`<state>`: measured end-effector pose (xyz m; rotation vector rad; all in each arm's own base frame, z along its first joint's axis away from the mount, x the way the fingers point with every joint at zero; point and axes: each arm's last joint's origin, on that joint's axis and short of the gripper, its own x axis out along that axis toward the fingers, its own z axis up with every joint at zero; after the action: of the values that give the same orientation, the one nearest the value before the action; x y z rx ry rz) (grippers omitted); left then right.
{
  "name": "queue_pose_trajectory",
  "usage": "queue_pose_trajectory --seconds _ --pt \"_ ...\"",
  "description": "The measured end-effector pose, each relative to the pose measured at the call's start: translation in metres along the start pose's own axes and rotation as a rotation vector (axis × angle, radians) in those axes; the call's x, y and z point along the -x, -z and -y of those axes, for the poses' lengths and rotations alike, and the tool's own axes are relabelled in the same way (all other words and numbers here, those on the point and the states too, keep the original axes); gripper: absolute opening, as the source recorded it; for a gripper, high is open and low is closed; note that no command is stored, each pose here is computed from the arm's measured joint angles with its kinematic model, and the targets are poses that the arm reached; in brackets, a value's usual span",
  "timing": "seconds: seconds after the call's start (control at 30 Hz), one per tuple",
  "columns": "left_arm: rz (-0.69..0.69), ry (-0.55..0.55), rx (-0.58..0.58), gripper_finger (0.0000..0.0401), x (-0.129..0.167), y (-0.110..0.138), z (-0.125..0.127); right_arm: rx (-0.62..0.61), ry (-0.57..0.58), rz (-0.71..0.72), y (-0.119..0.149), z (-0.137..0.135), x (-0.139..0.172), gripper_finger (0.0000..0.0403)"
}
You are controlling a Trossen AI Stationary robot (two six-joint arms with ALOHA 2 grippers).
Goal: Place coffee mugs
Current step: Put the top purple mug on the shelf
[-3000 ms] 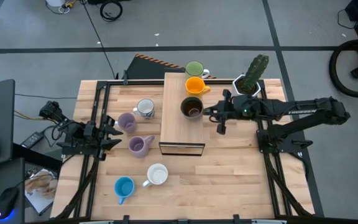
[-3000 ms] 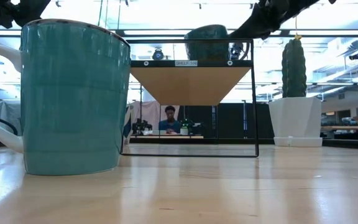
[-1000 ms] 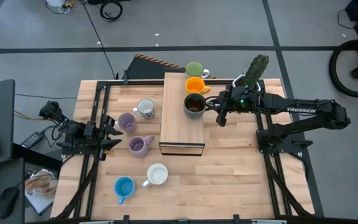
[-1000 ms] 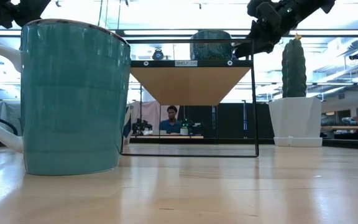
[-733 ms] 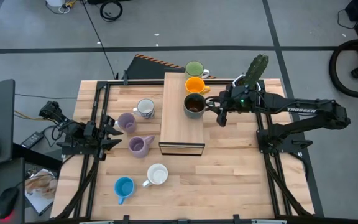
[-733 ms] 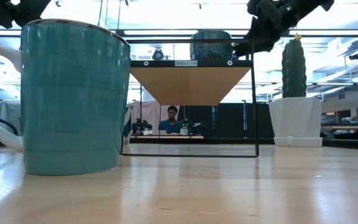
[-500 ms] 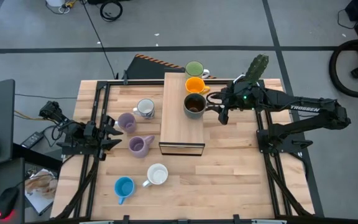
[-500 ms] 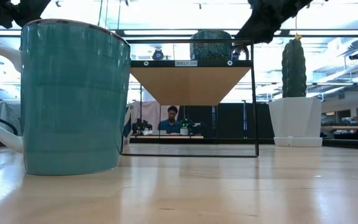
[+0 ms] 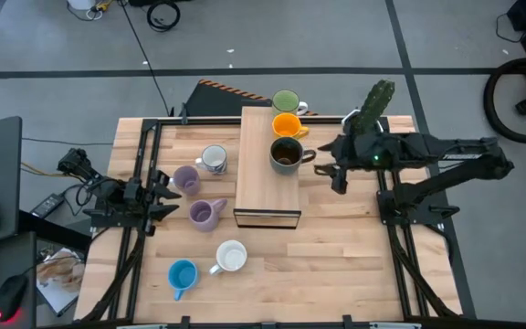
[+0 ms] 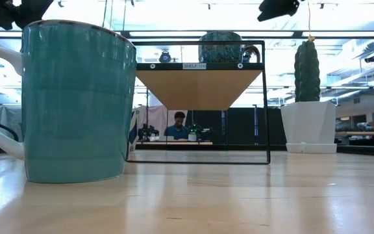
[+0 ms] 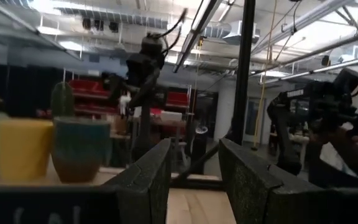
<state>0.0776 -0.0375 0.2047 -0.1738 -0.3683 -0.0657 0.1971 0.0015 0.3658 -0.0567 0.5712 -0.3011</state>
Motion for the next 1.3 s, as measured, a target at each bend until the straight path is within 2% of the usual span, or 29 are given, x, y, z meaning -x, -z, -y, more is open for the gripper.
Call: queue_pose_trajectory --seconds 0.17,0.37,0.47,0.6,0.67,0.77,0.93,1.17,1.3 --pt "-0.055 -0.013 0.021 0.0139 -0.003 0.006 0.002 -0.025 -0.101 -0.083 0.017 -0.021 -0.001 0.0247" --pt "-0.095 -0.056 -0.017 0.0139 -0.008 0.012 0.004 0.016 -0.090 -0.118 0.043 -0.046 -0.005 0.0247" --pt "-0.080 -0.126 0.035 0.0139 -0.010 0.011 0.003 0.059 -0.057 -0.099 0.053 -0.056 -0.006 0.0247" --pt "-0.044 -0.291 0.213 0.0139 -0.011 0.009 0.000 0.125 -0.026 -0.047 0.067 -0.070 -0.009 0.0247" --pt "-0.045 -0.363 0.238 0.0139 -0.013 0.005 -0.001 0.180 -0.021 -0.022 0.077 -0.076 -0.013 0.0247" --pt "-0.062 -0.411 0.269 0.0139 -0.018 -0.006 -0.001 0.227 -0.029 0.011 0.088 -0.083 -0.020 0.0247" --pt "-0.166 -0.423 0.305 0.0139 -0.034 -0.014 0.002 0.245 -0.054 0.008 0.105 -0.080 -0.022 0.0247" --pt "-0.307 -0.400 0.201 0.0139 -0.062 -0.015 0.009 0.165 -0.044 0.006 0.116 -0.073 -0.023 0.0247" --pt "-0.492 -0.430 0.110 0.0139 -0.071 -0.014 0.010 0.177 -0.037 0.017 0.115 -0.073 -0.023 0.0247"
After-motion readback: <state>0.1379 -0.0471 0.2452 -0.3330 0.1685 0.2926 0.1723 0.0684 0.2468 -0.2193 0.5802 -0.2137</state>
